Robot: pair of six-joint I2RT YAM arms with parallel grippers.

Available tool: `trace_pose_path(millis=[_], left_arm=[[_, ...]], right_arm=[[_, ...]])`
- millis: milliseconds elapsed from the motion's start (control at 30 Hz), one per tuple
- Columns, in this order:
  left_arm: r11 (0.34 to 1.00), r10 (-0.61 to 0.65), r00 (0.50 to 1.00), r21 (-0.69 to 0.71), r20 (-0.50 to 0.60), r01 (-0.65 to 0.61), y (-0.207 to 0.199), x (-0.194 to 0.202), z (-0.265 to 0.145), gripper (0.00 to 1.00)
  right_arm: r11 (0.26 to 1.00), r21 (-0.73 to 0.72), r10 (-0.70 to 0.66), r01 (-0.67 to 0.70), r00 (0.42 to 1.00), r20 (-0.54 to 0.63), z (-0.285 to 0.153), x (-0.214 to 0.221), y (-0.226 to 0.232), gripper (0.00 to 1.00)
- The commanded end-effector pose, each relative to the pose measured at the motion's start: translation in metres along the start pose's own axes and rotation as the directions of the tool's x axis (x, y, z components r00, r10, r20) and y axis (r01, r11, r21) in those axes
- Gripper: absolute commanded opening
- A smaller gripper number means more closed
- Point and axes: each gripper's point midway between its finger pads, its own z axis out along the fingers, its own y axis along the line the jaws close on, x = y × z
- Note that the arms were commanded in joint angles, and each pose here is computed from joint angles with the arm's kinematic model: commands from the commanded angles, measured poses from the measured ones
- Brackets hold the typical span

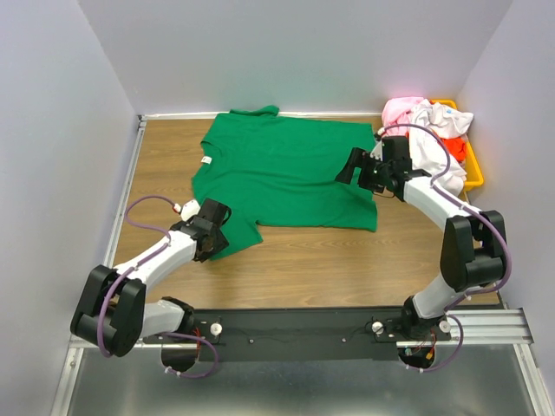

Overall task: Fold and stack the t-shirts
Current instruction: Fold the tshirt

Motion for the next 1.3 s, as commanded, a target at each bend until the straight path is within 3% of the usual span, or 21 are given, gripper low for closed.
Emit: trace_pose_path(millis=[0,433,867,1000,1167,1267], left_arm=[[1.000,-0.004,1.000,-0.010,-0.014,0.004,-0.002,0.001,0.000,0.55],[0.991,-0.127,0.990,-0.040,0.054,0.129,0.004,-0.011,-0.006,0.53],[0.988,-0.104,0.995,-0.117,0.011,0.105,0.009,-0.002,0.004,0.55],[0.989,-0.097,0.995,-0.114,-0.002,0.096,0.008,0.000,0.006,0.47],[0.991,-0.102,0.995,-0.083,-0.020,0.100,0.007,0.006,0.006,0.15],[0.993,-0.100,0.995,-0.068,-0.015,0.098,0.005,0.004,0.003,0.11]], right_arm=[[1.000,0.007,-0.001,0.001,1.000,0.023,-0.009,-0.004,-0.005,1.00],[1.000,0.011,0.015,-0.016,1.000,0.009,-0.004,-0.002,-0.014,1.00],[0.999,0.017,0.034,-0.034,0.999,-0.007,-0.001,0.002,-0.024,1.00],[0.999,0.021,0.038,-0.038,0.999,-0.008,0.000,0.002,-0.027,1.00],[0.999,0.022,0.046,-0.046,0.999,-0.007,0.000,0.002,-0.029,1.00],[0.999,0.022,0.045,-0.045,0.999,-0.006,-0.001,0.002,-0.029,1.00]])
